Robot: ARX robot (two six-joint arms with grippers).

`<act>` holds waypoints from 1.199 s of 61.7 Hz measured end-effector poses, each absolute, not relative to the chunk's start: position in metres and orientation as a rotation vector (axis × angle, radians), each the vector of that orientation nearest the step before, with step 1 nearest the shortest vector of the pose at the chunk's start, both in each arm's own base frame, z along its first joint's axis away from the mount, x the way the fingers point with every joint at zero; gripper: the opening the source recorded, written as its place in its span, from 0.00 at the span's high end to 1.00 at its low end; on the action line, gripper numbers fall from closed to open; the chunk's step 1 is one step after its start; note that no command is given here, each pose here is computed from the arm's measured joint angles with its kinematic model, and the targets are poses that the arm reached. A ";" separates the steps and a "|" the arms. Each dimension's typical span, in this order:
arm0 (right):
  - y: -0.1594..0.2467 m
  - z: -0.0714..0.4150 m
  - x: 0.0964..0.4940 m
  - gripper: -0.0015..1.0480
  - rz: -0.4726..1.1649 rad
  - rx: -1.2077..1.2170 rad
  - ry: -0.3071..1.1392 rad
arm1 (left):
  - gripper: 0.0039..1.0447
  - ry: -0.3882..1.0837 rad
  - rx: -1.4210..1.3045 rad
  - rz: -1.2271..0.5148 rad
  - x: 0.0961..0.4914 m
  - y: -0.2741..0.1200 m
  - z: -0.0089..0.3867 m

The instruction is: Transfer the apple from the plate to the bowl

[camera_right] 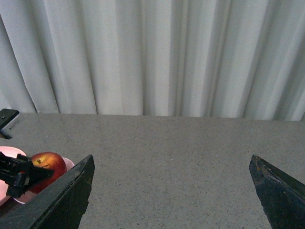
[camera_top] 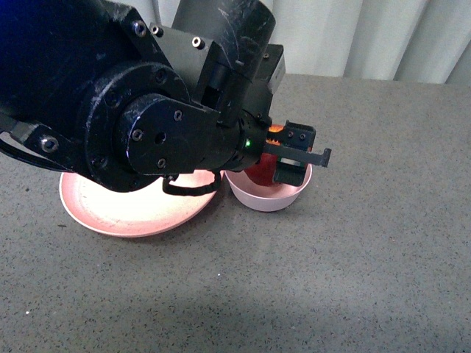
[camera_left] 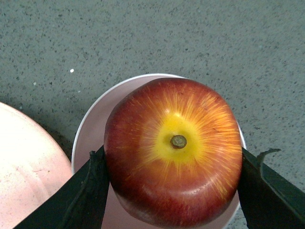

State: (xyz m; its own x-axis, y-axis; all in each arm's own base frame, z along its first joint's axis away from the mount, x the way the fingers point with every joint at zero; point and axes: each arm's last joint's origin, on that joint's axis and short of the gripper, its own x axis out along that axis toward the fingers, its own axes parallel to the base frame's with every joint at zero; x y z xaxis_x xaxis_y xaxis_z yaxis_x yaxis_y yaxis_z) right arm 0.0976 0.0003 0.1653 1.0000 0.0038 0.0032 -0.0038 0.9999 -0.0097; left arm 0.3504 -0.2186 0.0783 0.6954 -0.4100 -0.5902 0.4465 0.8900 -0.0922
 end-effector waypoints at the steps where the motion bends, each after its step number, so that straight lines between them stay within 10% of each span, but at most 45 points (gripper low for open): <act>1: 0.000 0.165 0.098 0.09 0.004 -0.010 -0.003 | 0.37 0.646 0.062 -0.477 0.350 -0.219 0.077; 24: 0.000 0.165 0.098 0.09 0.004 -0.010 -0.003 | 0.37 0.640 0.078 -0.449 0.352 -0.217 0.065; 38: 0.000 0.165 0.098 0.09 0.004 -0.010 -0.003 | 0.04 0.625 0.081 -0.448 0.348 -0.212 0.065; 74: 0.000 0.165 0.098 0.09 0.004 -0.010 -0.003 | 0.06 0.326 -0.024 -0.216 0.262 -0.135 0.137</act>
